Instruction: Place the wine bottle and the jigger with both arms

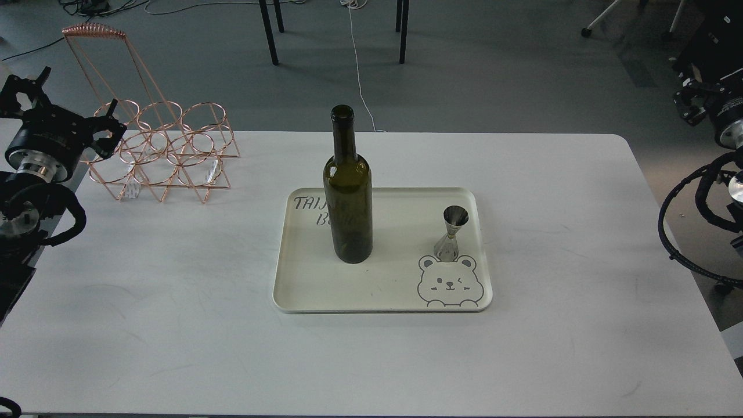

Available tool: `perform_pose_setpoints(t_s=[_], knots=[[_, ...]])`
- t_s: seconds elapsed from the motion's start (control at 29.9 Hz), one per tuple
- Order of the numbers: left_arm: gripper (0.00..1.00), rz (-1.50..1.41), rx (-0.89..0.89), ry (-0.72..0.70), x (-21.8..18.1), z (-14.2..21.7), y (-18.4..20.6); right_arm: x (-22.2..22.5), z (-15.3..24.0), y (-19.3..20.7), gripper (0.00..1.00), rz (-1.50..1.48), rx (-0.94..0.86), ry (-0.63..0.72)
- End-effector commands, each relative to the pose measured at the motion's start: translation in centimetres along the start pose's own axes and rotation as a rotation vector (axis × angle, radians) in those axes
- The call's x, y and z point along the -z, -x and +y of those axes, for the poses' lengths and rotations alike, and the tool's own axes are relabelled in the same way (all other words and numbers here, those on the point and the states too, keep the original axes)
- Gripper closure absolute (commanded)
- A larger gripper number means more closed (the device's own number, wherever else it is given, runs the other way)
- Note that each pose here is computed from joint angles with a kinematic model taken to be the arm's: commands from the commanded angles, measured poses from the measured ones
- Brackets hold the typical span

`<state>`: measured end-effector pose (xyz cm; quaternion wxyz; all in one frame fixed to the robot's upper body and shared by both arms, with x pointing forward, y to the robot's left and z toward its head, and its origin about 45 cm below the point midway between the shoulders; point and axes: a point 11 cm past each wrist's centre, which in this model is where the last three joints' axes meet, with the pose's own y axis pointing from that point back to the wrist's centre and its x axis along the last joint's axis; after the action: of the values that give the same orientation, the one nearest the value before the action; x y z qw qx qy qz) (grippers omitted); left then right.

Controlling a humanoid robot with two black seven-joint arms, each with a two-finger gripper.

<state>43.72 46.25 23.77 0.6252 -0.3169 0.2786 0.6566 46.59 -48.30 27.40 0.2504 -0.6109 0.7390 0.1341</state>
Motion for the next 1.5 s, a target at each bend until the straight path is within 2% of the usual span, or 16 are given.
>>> perform_pose_setpoints(t_s=[0.0,0.33,0.57,0.87,1.0,1.27,1.47], knots=[[0.02,-0.002,-0.003,-0.001,0.0,0.0,0.0,-0.1,0.0,0.1,0.02,0.003,0.003,0.002],[0.01,-0.004,0.001,0.006,-0.5,0.0,0.0,-1.0,-0.2,2.3,0.02,-0.005,0.092,0.033],[0.02,-0.003,0.001,0.012,-0.8,-0.1,0.1,0.1,0.7,6.2,0.02,0.187,0.286,0.12],[0.02,-0.003,0.014,0.003,-0.8,-0.1,0.3,-1.9,8.1,11.3,0.02,0.683,0.607,0.219],[0.02,-0.006,0.015,0.002,-0.9,-0.2,0.4,-3.7,11.5,11.5,0.02,0.916,0.714,0.215],[0.02,-0.051,0.047,0.001,-1.8,0.1,0.5,-8.4,16.9,9.2,0.03,1.372,0.97,0.168],[0.02,-0.057,0.048,0.003,-1.9,0.0,0.6,-13.9,19.4,8.9,0.04,1.501,1.144,0.158]])
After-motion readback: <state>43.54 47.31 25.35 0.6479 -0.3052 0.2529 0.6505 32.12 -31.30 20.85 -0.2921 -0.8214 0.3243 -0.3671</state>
